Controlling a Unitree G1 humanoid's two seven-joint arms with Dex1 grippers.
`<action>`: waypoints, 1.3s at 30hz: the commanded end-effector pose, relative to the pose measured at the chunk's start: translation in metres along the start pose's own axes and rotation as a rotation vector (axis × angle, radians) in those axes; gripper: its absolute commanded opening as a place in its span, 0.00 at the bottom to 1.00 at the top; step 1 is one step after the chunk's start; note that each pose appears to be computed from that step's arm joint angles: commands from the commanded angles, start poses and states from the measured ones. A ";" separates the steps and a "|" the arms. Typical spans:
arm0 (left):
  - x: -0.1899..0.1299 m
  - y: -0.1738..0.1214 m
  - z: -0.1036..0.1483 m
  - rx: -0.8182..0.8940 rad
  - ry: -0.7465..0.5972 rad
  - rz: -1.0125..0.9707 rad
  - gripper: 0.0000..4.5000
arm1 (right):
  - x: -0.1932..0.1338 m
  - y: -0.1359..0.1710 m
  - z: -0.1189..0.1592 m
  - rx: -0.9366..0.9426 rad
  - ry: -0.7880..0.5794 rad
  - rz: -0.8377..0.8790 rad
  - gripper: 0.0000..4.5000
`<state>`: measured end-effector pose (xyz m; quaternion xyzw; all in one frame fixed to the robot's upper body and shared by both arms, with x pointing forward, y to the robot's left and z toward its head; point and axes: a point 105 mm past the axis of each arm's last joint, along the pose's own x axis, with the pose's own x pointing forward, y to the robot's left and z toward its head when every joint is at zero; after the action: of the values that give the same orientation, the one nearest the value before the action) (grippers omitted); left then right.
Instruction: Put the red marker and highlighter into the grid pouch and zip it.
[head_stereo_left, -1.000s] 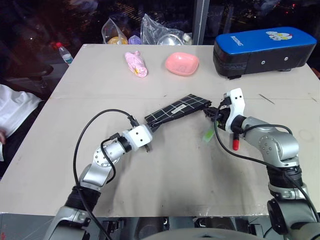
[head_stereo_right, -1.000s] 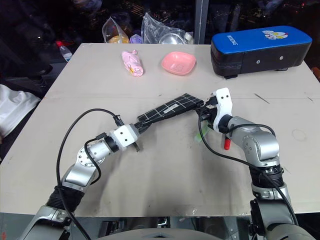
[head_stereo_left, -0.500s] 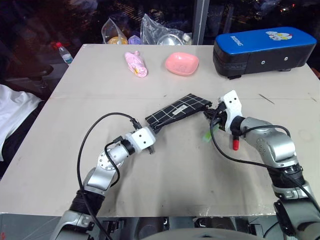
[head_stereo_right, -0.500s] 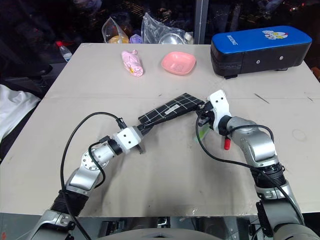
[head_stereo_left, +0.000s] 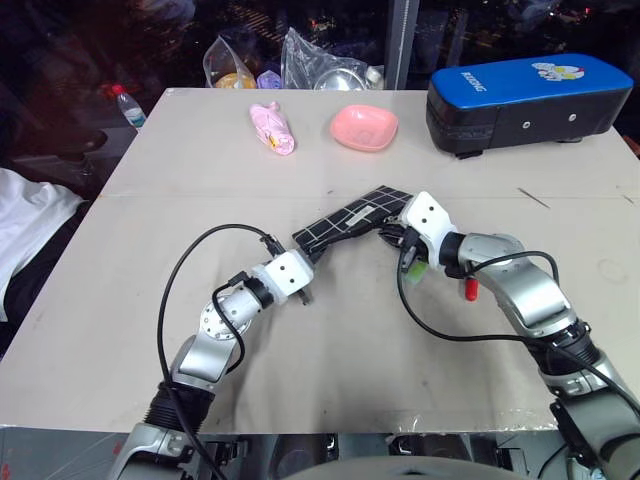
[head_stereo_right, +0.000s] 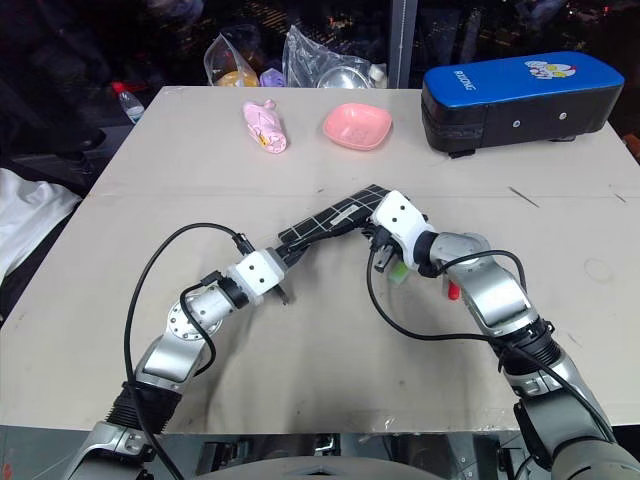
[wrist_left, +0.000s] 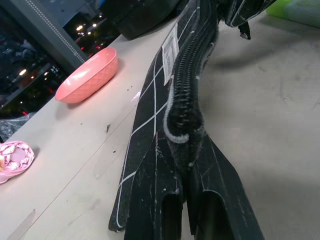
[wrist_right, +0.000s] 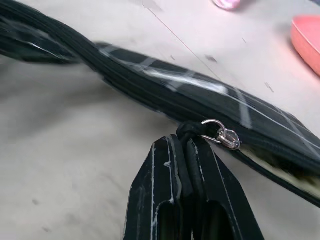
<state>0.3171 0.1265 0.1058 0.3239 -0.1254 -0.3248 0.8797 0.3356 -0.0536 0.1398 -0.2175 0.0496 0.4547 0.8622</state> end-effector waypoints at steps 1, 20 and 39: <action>0.002 0.010 0.015 0.025 -0.042 0.059 0.00 | 0.002 0.011 0.026 -0.074 -0.079 0.050 0.01; 0.016 0.005 0.021 0.015 -0.053 0.061 0.00 | 0.030 0.064 0.066 -0.151 -0.196 0.239 0.01; 0.010 0.008 0.016 -0.002 -0.037 0.069 0.00 | -0.053 -0.015 0.008 0.071 -0.092 -0.062 0.59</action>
<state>0.3228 0.1151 0.1106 0.3134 -0.1302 -0.3074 0.8890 0.3167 -0.0955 0.1467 -0.1699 0.0588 0.4481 0.8757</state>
